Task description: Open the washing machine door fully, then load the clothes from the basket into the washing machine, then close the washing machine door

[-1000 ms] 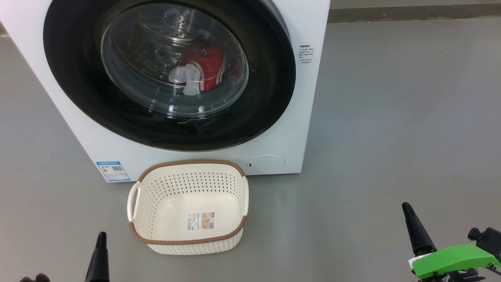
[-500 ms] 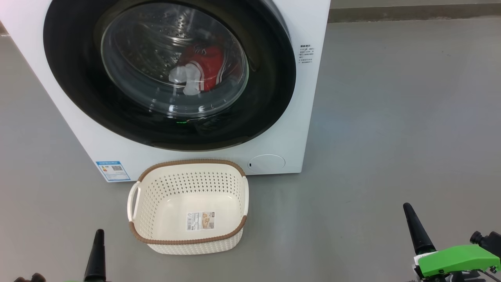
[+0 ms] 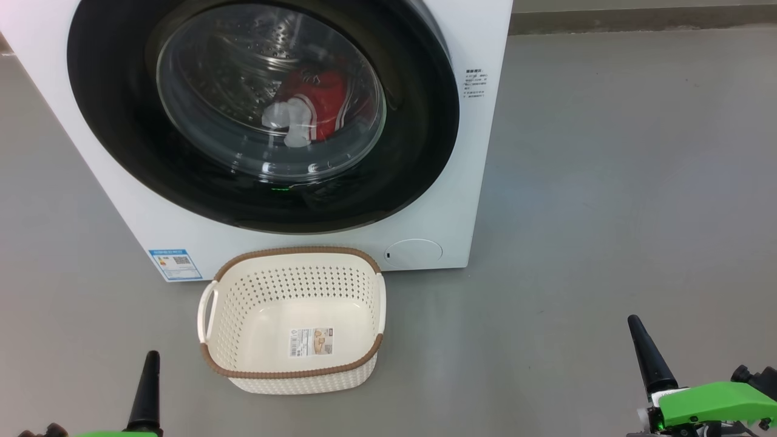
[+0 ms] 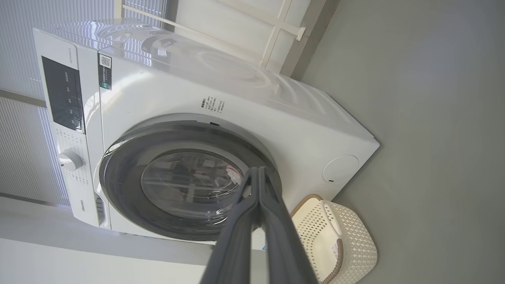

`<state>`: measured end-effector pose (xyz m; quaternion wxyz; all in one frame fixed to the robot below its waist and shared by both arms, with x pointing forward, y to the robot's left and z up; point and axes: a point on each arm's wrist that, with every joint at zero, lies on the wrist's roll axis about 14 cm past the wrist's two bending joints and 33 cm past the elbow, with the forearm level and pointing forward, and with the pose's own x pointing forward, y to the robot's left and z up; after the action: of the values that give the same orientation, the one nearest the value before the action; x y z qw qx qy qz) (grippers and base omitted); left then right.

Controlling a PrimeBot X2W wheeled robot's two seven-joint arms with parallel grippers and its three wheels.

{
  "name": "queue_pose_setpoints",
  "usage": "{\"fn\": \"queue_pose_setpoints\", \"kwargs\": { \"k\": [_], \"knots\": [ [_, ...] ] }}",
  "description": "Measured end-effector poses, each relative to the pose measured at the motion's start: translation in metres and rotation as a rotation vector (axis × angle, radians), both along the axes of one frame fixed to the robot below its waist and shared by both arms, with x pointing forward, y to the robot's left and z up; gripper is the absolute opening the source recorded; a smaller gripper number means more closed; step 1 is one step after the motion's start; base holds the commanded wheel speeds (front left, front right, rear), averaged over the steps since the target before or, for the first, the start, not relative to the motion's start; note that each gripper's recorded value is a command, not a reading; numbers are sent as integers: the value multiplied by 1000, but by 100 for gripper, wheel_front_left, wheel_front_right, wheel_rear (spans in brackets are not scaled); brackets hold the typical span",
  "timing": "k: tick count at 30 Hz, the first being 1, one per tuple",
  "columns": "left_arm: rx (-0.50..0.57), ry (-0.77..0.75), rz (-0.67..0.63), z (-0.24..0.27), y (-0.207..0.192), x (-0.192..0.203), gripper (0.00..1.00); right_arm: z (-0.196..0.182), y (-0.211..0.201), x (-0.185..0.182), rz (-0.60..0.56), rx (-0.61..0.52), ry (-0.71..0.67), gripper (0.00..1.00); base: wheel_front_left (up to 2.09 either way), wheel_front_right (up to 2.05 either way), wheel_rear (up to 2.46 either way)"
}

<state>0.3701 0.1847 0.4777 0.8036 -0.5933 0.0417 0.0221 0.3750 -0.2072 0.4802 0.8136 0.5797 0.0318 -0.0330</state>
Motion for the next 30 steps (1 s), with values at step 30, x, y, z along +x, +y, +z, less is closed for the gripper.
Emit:
{"fn": "queue_pose_setpoints", "kwargs": {
  "k": [30],
  "knots": [
    [-300,-12,13,5,3,6,0,1,0,0,-35,318,-18,0,0,0,0]
  ]
}}
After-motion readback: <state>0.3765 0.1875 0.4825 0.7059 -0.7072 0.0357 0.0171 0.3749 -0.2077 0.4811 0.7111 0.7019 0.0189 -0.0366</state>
